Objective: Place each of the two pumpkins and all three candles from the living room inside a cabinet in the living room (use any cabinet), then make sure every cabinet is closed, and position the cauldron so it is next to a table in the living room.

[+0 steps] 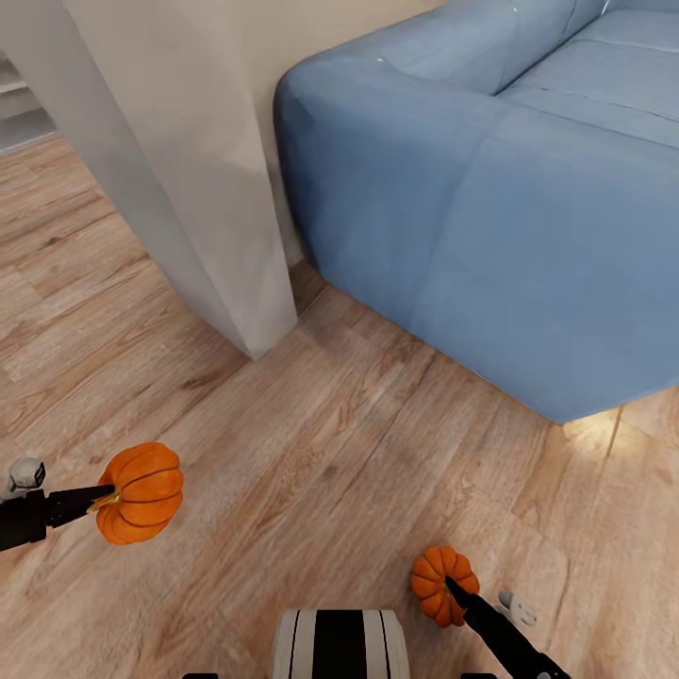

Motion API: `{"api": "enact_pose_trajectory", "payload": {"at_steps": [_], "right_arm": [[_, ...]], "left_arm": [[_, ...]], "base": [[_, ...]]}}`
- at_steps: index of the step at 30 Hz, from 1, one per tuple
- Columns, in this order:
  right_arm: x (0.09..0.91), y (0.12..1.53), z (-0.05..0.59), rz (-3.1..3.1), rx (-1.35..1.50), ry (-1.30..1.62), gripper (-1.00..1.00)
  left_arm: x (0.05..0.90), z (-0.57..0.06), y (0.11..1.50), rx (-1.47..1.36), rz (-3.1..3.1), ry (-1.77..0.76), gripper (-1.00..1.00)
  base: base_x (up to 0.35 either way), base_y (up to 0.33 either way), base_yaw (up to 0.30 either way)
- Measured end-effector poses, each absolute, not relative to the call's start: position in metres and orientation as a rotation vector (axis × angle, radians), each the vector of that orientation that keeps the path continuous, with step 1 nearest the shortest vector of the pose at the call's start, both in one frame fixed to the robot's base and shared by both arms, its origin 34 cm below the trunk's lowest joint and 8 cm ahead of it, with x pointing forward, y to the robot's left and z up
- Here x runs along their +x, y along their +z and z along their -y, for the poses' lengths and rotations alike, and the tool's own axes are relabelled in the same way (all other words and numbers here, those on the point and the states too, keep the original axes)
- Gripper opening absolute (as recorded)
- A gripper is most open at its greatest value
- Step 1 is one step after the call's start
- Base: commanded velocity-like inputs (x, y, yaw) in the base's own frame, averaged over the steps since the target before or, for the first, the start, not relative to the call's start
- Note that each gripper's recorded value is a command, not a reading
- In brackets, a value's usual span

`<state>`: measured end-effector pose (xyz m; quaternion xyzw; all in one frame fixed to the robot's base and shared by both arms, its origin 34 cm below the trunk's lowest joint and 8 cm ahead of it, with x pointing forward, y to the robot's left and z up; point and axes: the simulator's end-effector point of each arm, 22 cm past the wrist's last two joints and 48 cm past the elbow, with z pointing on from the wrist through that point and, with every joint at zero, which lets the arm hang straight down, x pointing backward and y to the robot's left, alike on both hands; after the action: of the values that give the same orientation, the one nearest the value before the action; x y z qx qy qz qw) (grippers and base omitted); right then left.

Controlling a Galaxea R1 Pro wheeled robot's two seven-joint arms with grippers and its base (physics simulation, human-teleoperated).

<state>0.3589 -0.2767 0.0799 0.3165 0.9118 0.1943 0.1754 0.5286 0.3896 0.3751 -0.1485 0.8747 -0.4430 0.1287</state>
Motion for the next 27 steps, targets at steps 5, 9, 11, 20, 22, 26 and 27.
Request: {"api": "enact_pose_trajectory", "payload": {"at_steps": [5,9,11,20,22,26,27], "right_arm": [[0.3590,0.0799,0.2769,-2.583,0.897,0.550,1.00],[0.3591,0.0799,0.2769,-2.583,0.894,0.548,1.00],[0.3591,0.0799,0.2769,-2.584,0.893,0.548,1.00],[0.3583,0.0799,0.2765,-2.588,0.888,0.552,-1.00],[0.3583,0.0799,0.2766,-2.588,0.888,0.551,-1.00],[0.3583,0.0798,0.2765,-2.588,0.889,0.551,-1.00],[0.3583,0.0798,0.2765,-2.588,0.888,0.551,-1.00]], "left_arm": [[0.5286,-0.3897,0.3750,-0.432,-2.543,-1.288,-1.00],[0.5286,-0.3896,0.3750,-0.432,-2.543,-1.288,-1.00],[0.5287,-0.3897,0.3750,-0.432,-2.543,-1.288,-1.00],[0.5285,-0.3896,0.3750,-0.432,-2.544,-1.288,-1.00],[0.5286,-0.3896,0.3750,-0.432,-2.543,-1.288,-1.00],[0.5284,-0.3897,0.3749,-0.432,-2.544,-1.288,-1.00],[0.5285,-0.3897,0.3749,-0.432,-2.544,-1.288,-1.00]], "base": [[0.000,0.004,0.000],[0.000,0.000,0.000],[0.000,0.000,0.000],[0.000,0.000,0.000],[0.000,0.000,0.000],[0.000,0.000,0.000],[0.000,0.000,0.000]]}}
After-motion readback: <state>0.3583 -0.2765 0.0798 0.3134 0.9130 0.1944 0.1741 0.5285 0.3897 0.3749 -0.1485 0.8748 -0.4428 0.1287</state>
